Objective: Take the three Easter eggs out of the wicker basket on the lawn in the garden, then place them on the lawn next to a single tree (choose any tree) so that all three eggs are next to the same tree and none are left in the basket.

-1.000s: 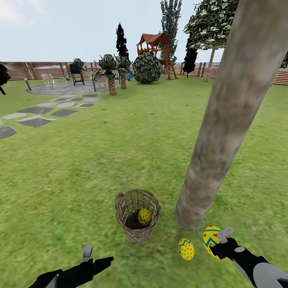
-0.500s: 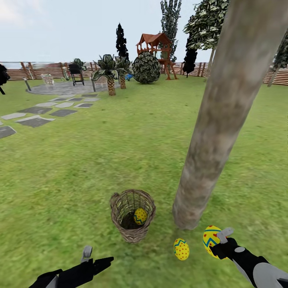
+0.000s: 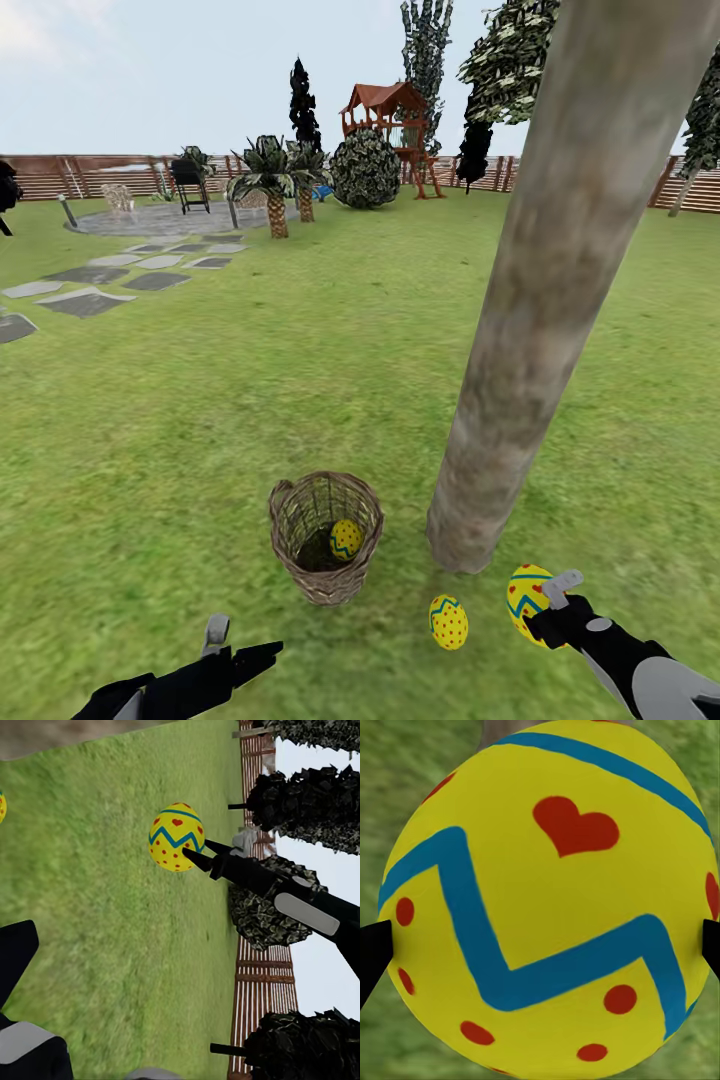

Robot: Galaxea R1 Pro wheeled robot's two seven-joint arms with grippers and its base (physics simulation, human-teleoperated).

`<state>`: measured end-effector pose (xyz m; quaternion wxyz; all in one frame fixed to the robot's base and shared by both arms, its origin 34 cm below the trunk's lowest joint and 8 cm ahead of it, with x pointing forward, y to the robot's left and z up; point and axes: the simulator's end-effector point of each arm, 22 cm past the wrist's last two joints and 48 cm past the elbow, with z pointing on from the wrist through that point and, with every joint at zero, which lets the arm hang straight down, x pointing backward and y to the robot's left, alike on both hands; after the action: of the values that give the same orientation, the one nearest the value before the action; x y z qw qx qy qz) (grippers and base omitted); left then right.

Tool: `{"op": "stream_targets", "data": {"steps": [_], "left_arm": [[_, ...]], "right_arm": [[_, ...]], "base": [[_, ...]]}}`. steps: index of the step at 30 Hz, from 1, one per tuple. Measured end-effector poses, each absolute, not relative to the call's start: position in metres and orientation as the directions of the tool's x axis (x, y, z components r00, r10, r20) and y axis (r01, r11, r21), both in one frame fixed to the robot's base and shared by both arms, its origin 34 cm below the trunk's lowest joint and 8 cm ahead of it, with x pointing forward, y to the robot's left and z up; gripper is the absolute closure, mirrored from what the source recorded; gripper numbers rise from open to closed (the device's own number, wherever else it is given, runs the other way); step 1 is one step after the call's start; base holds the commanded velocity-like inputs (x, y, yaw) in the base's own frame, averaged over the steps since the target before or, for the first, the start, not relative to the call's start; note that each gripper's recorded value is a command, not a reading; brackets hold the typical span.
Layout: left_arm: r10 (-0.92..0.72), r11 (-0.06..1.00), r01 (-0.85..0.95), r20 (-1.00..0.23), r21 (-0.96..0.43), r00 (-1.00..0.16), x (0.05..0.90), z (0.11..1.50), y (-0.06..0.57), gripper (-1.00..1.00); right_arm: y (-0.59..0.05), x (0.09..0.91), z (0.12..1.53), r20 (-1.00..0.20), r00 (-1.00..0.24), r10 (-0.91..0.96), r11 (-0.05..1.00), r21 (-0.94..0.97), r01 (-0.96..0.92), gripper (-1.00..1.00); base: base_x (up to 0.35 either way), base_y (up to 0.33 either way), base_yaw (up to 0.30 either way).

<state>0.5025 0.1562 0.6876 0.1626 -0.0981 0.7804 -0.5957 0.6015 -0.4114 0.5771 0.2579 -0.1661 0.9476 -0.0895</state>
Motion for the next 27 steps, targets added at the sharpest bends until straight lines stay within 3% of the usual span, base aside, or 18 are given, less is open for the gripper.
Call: {"op": "stream_targets", "data": {"steps": [27], "left_arm": [[-0.343, 0.267, 0.045, -0.138, -0.963, -0.929, 0.502, 0.644, 0.153, -1.0]], "right_arm": [[-0.411, 0.605, 0.536, -0.471, -0.808, -0.355, 0.931, -0.255, -0.261, 1.0]], "base": [[0.0, 0.0, 0.0]]}}
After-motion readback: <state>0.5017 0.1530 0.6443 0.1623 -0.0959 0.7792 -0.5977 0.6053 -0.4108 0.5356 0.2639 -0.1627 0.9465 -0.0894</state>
